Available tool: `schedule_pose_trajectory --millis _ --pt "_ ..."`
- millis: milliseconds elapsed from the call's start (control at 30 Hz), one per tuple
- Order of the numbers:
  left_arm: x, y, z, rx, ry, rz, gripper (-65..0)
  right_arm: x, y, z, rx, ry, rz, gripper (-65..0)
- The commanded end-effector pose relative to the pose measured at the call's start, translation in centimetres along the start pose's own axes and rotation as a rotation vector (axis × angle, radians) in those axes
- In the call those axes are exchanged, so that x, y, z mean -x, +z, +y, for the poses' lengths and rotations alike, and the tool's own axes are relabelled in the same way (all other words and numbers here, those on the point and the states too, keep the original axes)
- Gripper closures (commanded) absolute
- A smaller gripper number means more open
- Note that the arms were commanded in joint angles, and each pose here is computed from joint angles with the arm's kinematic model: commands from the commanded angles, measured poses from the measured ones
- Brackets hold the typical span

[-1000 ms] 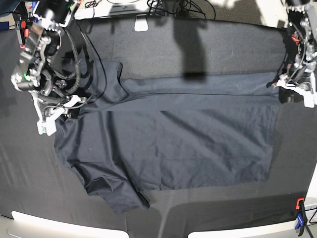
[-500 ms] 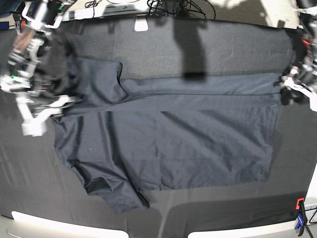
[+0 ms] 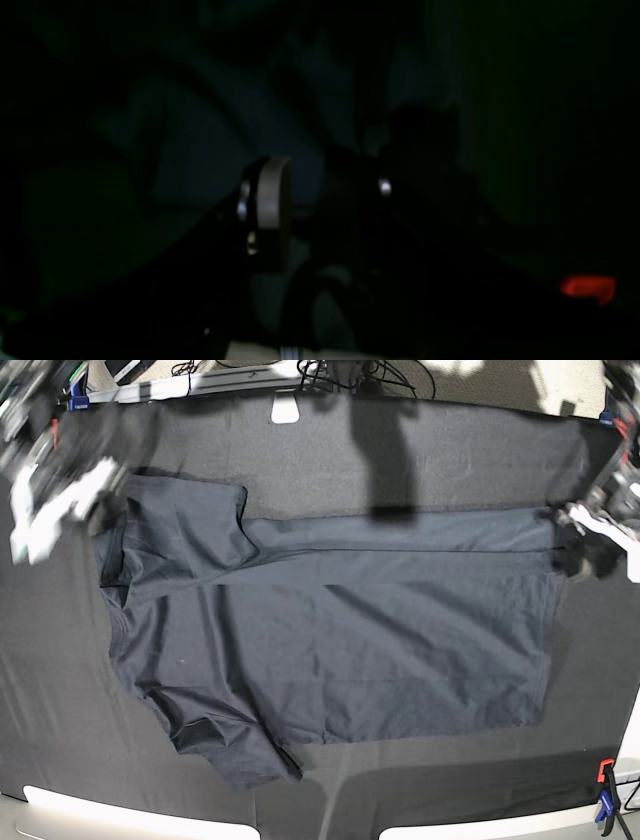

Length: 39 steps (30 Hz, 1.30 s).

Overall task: Layout the t-shirt on the table in an organized manner, then fold the t-shirt properly
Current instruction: 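Lower the folded edge onto the shirt and open both grippers, then grasp the shirt side with the right gripper and fold it inward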

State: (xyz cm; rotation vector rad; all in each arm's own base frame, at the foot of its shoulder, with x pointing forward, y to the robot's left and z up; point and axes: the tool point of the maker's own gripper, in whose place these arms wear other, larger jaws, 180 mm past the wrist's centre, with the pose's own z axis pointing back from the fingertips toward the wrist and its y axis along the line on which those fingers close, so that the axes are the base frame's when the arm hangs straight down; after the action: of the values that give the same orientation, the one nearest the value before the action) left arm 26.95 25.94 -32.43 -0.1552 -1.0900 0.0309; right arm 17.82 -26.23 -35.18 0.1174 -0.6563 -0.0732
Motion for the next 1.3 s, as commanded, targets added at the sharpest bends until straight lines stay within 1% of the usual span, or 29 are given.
schedule_pose_trajectory --millis 0,133,200,467,567,633,733,800,833,867,900,967,1000,1100,1267 --pt "-1.5 0.2 -0.3 0.009 -0.007 -0.055 -30.3 -0.6 0.2 0.0 0.005 0.016 -0.041 -21.4" --pt "-0.9 0.2 -1.0 0.016 0.021 -0.055 -30.3 0.7 -0.6 -1.3 0.076 0.002 -0.042 -21.4" --pt "-0.8 0.2 -1.0 0.016 0.026 -0.053 -30.3 1.3 -1.1 -1.9 0.087 -0.009 -0.027 -21.4" --pt "-0.8 0.2 -1.1 0.019 0.023 -0.053 -30.3 3.7 -3.7 -2.6 0.055 -0.119 0.025 -21.4" --pt "-0.8 0.2 -1.1 0.018 0.023 -0.053 -30.3 3.6 -4.8 -2.9 0.061 -0.163 0.03 -21.4" --pt "-0.8 0.2 -1.1 0.018 0.023 -0.053 -30.3 3.1 -5.2 -2.7 0.053 -0.175 0.03 -21.4" --pt "-0.8 0.2 -1.1 0.018 0.023 -0.054 -30.3 2.9 -5.5 -2.4 0.041 -0.177 0.053 -21.4" --pt "-0.8 0.2 -1.1 0.018 0.023 -0.054 -30.3 2.8 -5.6 -2.2 0.035 -0.182 0.048 -21.1" --pt "-0.8 0.2 -1.1 0.018 0.023 -0.054 -30.3 2.9 -5.6 -2.2 0.035 -0.182 0.049 -19.7" --pt "-0.8 0.2 -1.1 0.018 0.023 -0.054 -30.3 2.9 -5.5 -2.2 0.035 -0.182 0.05 -16.6" --pt "-0.8 0.2 -1.1 0.018 0.023 -0.054 -30.3 2.9 -5.5 -2.2 0.035 -0.181 0.05 -12.3" --pt "-0.8 0.2 -1.0 0.018 0.023 -0.054 -30.3 2.9 -5.5 -2.2 0.035 -0.179 0.048 -1.3" --pt "-0.8 0.2 -1.1 0.018 0.023 -0.054 -30.3 2.6 -5.4 -2.2 0.034 -0.174 0.041 0.0" --pt "-0.8 0.2 -1.0 0.018 0.023 -0.054 -30.3 1.0 -4.3 -1.3 0.006 -0.13 -0.013 0.0" --pt "-1.2 0.2 -1.1 0.018 0.024 -0.076 -30.3 -4.1 -1.0 0.7 -0.025 -0.039 -0.181 0.0"
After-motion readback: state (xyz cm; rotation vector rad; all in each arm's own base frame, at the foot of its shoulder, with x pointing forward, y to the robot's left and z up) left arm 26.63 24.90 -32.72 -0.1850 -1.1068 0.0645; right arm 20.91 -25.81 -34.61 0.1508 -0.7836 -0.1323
